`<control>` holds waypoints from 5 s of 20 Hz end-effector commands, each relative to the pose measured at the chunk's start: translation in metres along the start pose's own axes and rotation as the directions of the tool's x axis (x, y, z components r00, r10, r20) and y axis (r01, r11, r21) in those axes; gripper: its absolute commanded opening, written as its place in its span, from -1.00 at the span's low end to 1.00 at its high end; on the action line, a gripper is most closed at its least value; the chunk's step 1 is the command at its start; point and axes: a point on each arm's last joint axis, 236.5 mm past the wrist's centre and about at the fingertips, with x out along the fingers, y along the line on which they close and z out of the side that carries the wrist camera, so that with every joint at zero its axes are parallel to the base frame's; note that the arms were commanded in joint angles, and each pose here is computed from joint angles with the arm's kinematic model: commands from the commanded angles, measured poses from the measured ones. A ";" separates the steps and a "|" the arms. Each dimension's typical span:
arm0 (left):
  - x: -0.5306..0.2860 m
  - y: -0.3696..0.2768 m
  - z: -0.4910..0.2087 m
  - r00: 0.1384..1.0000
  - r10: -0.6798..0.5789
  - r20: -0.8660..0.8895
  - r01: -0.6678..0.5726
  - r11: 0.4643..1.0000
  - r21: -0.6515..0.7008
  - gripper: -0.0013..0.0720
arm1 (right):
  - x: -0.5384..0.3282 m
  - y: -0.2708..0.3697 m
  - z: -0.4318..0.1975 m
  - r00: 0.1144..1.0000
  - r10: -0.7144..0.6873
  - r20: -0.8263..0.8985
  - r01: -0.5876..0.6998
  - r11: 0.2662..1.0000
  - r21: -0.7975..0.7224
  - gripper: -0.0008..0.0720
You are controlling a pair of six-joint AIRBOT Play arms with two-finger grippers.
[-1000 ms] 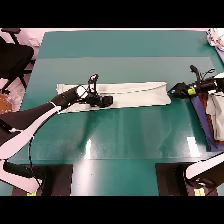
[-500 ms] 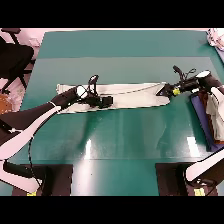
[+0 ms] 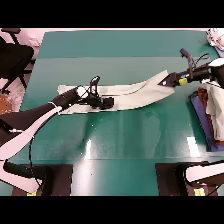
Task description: Fold the shirts.
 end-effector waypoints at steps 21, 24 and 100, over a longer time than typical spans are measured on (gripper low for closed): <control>0.023 -0.058 -0.032 0.999 -0.051 0.008 0.050 0.992 0.120 -0.91 | 0.091 0.286 -0.013 0.944 0.329 0.022 -0.301 0.888 -0.349 -0.94; 0.015 -0.042 -0.019 0.999 -0.040 0.015 0.038 0.995 0.092 -0.91 | 0.093 0.277 -0.009 0.946 0.322 0.029 -0.295 0.897 -0.330 -0.94; -0.187 0.098 0.028 0.971 0.235 0.051 -0.117 0.276 0.954 0.68 | 0.151 0.227 0.065 0.989 -0.116 0.087 0.142 0.895 -0.423 -0.94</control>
